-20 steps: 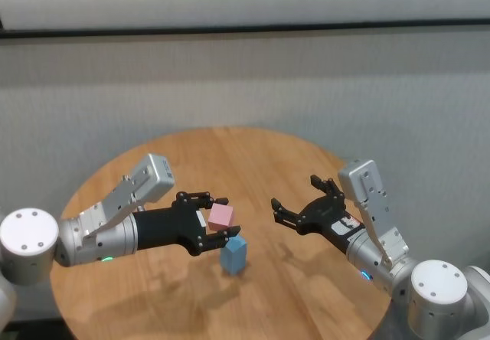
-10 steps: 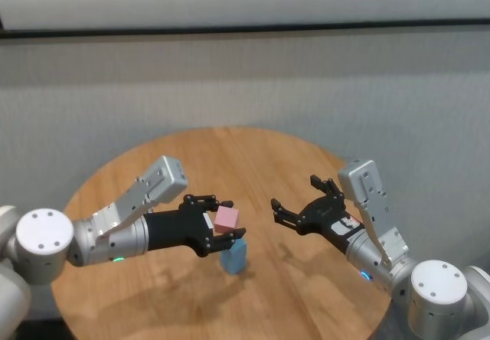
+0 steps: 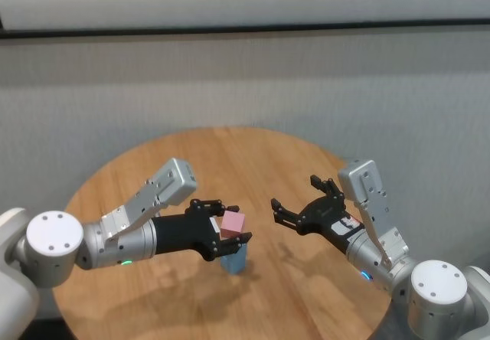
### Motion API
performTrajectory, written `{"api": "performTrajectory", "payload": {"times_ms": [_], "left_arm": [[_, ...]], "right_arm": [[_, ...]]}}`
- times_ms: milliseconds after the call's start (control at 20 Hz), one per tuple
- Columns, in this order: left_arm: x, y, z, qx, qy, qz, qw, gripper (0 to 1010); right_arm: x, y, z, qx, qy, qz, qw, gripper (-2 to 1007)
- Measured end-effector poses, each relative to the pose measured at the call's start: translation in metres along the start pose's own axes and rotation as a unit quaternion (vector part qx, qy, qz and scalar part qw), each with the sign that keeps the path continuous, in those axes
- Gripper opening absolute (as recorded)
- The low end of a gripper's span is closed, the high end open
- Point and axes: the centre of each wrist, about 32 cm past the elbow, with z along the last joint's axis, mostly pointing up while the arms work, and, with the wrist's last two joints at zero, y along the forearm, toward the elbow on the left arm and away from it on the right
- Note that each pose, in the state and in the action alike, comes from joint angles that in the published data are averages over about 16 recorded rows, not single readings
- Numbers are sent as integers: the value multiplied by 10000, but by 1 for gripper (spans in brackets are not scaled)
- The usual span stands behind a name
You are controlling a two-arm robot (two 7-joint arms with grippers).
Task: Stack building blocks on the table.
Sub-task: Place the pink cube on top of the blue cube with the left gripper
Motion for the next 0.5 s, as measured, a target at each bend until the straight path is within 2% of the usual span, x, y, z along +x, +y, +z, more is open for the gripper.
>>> {"api": "performTrajectory", "payload": {"times_ms": [500], "left_arm": [[-45,-58,-14,129,60,-51,9999,563]], "right_arm": [[0,0,0,0,0,0,10000,1003]]}}
